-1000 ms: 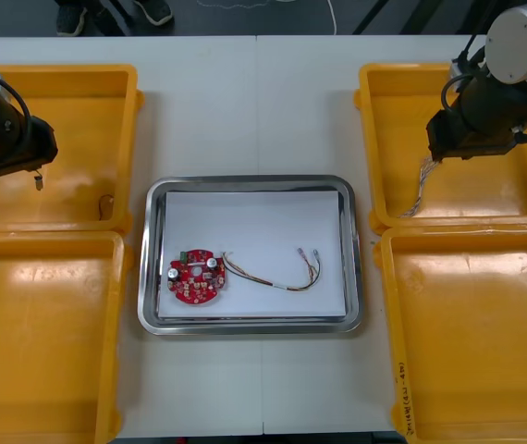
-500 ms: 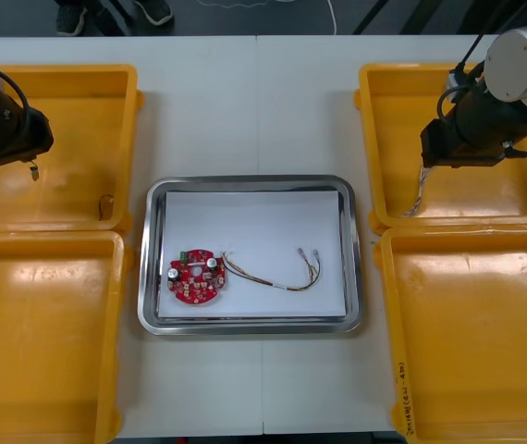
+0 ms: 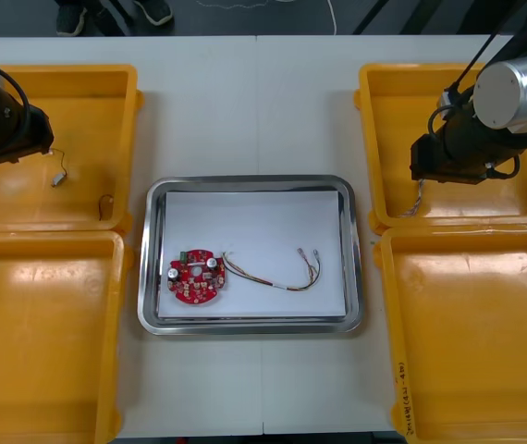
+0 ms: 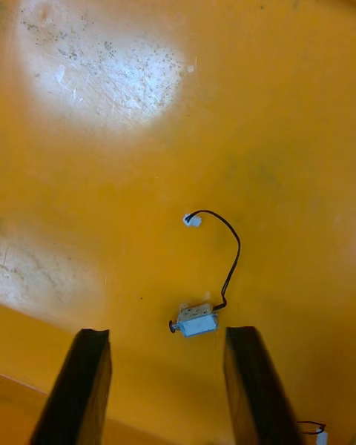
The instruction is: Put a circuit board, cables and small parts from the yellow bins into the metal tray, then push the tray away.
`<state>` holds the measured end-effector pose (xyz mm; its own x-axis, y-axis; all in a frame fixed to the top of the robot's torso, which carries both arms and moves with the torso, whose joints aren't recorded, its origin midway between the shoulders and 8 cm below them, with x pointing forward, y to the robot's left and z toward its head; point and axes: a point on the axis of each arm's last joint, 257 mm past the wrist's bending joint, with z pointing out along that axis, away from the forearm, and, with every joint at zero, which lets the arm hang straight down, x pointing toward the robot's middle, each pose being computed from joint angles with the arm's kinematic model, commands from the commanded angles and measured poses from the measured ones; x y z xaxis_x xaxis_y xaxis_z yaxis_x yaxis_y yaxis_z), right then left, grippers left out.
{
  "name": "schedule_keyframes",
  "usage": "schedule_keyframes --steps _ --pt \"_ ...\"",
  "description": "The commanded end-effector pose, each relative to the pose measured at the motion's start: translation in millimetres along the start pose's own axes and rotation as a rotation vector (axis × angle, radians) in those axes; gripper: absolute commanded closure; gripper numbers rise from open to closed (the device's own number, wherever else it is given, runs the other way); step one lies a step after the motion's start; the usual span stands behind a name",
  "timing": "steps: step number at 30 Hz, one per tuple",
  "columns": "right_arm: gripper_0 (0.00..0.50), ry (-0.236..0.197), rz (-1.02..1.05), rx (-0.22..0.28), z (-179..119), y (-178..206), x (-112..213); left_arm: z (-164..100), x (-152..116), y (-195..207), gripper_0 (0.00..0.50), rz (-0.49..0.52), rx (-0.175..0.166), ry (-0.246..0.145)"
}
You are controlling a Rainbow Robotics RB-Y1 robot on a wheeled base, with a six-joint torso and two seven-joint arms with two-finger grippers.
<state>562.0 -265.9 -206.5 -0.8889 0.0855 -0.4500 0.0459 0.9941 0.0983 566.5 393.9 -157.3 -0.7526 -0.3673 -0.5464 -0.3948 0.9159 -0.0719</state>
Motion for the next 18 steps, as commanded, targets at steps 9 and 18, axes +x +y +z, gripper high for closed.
schedule_keyframes --steps 9,18 --pt "0.1 -0.006 0.092 -0.038 6 7 4 -7 -10 -28 0.0 0.106 0.044 -0.018" --pt "0.1 0.005 0.11 -0.051 10 11 10 -2 -4 -36 0.0 0.21 0.08 0.007"
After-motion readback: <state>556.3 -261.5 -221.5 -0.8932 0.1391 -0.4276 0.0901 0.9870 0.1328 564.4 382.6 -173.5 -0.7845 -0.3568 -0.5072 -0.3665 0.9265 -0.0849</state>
